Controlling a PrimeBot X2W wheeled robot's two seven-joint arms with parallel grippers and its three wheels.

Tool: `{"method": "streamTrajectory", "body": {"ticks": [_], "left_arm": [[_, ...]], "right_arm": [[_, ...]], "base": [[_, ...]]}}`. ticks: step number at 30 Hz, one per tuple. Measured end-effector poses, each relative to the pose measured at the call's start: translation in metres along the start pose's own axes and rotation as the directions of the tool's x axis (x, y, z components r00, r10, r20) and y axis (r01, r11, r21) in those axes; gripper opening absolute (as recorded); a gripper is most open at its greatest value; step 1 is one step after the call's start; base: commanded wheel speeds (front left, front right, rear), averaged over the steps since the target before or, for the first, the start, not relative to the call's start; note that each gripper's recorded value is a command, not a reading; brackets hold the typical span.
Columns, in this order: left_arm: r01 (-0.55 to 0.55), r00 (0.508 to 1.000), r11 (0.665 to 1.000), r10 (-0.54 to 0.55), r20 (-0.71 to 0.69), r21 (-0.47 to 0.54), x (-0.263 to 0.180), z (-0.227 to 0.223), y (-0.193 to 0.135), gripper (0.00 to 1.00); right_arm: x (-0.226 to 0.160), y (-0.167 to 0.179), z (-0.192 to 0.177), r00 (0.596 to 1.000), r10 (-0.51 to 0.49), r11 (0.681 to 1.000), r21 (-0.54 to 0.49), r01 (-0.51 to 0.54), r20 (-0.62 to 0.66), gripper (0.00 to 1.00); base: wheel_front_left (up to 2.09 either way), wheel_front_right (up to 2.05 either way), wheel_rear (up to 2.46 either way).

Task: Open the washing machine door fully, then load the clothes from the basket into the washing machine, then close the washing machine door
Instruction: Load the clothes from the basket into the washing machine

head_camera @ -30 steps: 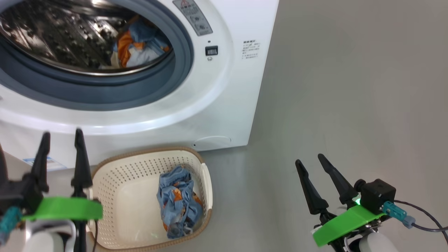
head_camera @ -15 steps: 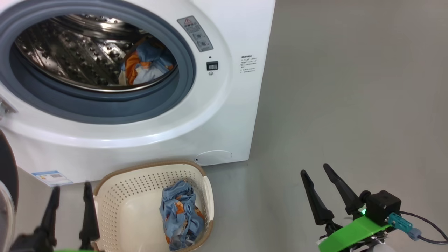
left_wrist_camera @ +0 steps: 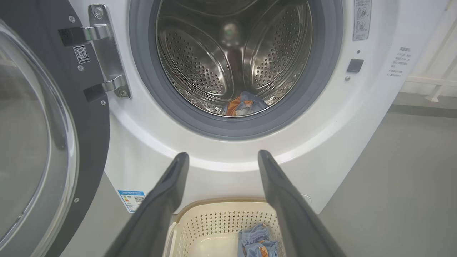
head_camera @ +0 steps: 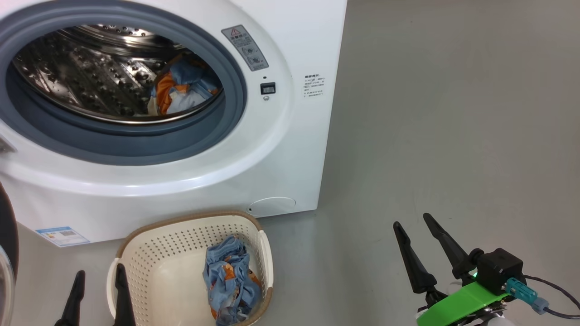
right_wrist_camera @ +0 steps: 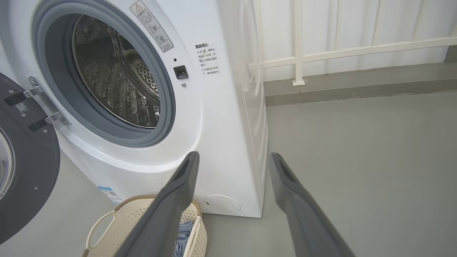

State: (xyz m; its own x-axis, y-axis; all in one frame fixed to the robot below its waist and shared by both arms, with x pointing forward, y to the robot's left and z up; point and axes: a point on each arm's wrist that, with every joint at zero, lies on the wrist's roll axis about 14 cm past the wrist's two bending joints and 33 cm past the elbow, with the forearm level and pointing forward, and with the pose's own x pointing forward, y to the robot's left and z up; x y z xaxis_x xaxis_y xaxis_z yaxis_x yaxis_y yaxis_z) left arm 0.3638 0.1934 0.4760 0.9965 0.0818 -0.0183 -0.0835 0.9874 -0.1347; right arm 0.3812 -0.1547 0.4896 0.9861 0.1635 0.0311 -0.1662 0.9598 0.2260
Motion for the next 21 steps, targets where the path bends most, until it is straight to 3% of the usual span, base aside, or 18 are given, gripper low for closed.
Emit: {"method": "streamTrajectory", "body": {"ticks": [15, 21], "left_arm": [[0.007, 0.998, 1.0, -0.008, -0.066, -0.01, 0.002, -0.021, -0.005, 1.0], [0.022, 0.998, 0.999, -0.025, -0.059, -0.048, 0.027, -0.025, -0.012, 1.0]], "right_arm": [[0.004, -0.01, -0.018, 0.998, -0.016, 0.999, -0.052, 0.013, -0.055, 1.0], [0.008, -0.017, -0.035, 0.994, -0.038, 0.999, -0.039, 0.035, -0.102, 1.0]], "base": [[0.0, 0.0, 0.0], [0.0, 0.0, 0.0]]}}
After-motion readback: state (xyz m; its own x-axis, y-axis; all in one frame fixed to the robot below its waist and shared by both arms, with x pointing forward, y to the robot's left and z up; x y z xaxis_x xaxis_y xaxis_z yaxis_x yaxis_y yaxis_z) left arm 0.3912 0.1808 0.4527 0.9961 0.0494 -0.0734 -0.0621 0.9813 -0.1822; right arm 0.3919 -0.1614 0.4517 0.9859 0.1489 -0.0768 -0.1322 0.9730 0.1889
